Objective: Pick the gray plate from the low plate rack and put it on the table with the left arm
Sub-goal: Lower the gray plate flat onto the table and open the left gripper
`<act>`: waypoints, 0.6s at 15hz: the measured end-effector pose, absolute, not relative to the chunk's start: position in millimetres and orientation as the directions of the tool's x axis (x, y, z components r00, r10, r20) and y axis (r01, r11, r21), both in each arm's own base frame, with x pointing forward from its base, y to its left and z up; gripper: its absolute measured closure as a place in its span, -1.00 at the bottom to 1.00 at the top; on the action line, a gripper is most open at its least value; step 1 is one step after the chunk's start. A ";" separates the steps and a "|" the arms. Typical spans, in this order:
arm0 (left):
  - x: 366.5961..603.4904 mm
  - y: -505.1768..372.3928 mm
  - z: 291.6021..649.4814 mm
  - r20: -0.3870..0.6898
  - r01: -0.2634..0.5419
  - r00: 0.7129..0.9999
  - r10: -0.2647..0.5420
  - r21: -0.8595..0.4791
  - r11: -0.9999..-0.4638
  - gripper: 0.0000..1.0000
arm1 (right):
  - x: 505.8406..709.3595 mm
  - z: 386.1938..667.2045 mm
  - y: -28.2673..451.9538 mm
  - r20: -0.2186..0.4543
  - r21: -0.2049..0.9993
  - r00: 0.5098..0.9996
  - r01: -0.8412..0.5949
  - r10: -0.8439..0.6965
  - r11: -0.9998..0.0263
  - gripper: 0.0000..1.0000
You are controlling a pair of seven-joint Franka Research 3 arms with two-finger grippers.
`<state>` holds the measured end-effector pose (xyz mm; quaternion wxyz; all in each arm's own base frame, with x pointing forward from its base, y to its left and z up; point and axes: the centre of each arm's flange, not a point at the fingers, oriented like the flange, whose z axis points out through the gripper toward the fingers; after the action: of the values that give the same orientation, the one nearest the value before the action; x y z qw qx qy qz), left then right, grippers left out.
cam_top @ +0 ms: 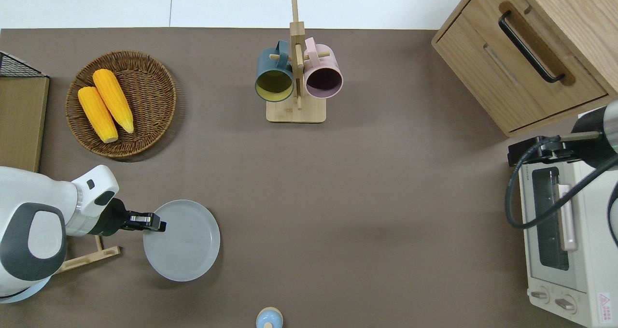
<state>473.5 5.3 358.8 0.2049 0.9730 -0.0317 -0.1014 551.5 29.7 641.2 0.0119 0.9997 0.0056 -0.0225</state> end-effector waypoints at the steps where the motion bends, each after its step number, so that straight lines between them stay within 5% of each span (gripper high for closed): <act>1: 473.7 6.3 355.4 -0.185 -0.025 0.977 -0.109 0.408 -0.913 0.74 | 551.5 641.2 29.7 -0.045 0.024 0.999 0.012 0.011 -1.000 -0.97; 7: 473.6 8.1 353.8 -0.183 -0.032 0.976 -0.117 0.411 -0.911 0.65 | 551.5 641.2 29.7 -0.045 0.024 0.999 0.012 0.011 -1.000 -0.97; 9: 473.6 8.5 353.4 -0.184 -0.032 0.976 -0.117 0.412 -0.911 0.16 | 551.5 641.2 29.7 -0.045 0.024 0.999 0.012 0.011 -1.000 -0.97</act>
<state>473.6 8.5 353.4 0.2077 0.9720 -0.0382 -0.1026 551.5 29.7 641.2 0.0119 0.9997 0.0056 -0.0225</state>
